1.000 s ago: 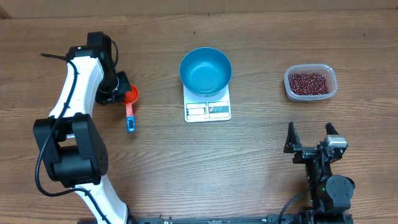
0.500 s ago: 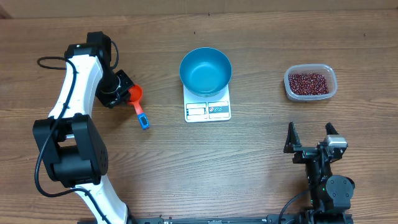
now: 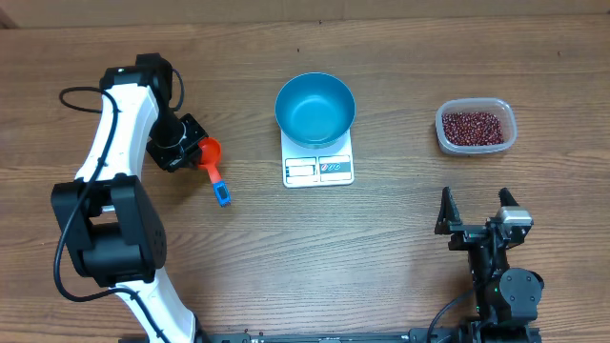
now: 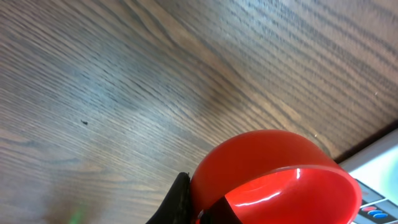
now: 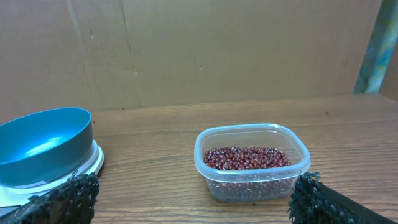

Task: Scoop item into bowl and weigh 150g on scale
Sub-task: 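Lift the red cup with the left gripper, then carry the red cup rightward toward the teal bowl on the scale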

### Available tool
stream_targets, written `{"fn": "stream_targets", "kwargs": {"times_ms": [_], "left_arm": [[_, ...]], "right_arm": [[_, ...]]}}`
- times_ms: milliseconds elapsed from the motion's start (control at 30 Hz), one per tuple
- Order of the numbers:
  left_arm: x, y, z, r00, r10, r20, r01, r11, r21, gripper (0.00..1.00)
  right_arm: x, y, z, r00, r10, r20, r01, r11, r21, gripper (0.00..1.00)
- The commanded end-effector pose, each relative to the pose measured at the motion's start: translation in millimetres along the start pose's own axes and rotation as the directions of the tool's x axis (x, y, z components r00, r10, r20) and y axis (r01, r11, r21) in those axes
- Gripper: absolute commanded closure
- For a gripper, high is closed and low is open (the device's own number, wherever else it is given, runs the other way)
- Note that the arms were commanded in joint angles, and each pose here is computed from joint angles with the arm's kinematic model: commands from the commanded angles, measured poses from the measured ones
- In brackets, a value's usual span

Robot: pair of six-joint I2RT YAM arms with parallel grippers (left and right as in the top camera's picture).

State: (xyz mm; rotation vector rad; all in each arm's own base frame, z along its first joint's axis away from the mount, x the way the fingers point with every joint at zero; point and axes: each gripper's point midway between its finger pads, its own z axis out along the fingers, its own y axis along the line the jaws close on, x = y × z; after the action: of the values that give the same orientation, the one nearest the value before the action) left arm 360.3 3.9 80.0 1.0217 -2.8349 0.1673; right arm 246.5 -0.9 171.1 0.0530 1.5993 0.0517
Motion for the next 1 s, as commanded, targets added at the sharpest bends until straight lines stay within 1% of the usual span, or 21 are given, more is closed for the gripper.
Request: {"fn": "stream_targets", "kwargs": {"times_ms": [0, 200, 400, 500, 633, 967], "left_arm": [[9.7, -17.5, -0.5, 0.999, 0.036, -0.002, -0.036, 0.999, 0.001, 0.96], [25.9, -34.5, 4.0, 0.994, 0.106, 0.018, -0.105, 0.993, -0.043, 0.96], [32.9, -42.2, 6.5, 0.994, 0.087, 0.063, -0.081, 0.992, -0.095, 0.96], [35.0, -44.4, 6.9, 0.994, 0.09, 0.063, -0.084, 0.992, -0.096, 0.96], [35.7, -43.3, 6.9, 0.997, 0.05, 0.063, -0.044, 0.994, -0.097, 0.96], [35.9, -43.6, 6.9, 0.997, 0.05, 0.063, -0.044, 0.994, -0.095, 0.96]], "right_arm": [[1.7, -1.3, 0.1, 1.0, -0.005, 0.005, 0.005, 1.0, 0.005, 0.0], [1.5, -1.2, 0.1, 1.0, -0.005, 0.005, 0.005, 1.0, 0.005, 0.0], [1.5, -1.2, 0.1, 1.0, -0.005, 0.005, 0.005, 1.0, 0.005, 0.0], [1.5, -1.2, 0.1, 1.0, -0.005, 0.005, 0.005, 1.0, 0.005, 0.0], [1.5, -1.2, 0.1, 1.0, -0.005, 0.005, 0.005, 1.0, 0.005, 0.0], [1.6, -1.3, 0.1, 1.0, -0.005, 0.005, 0.005, 1.0, 0.005, 0.0]]}}
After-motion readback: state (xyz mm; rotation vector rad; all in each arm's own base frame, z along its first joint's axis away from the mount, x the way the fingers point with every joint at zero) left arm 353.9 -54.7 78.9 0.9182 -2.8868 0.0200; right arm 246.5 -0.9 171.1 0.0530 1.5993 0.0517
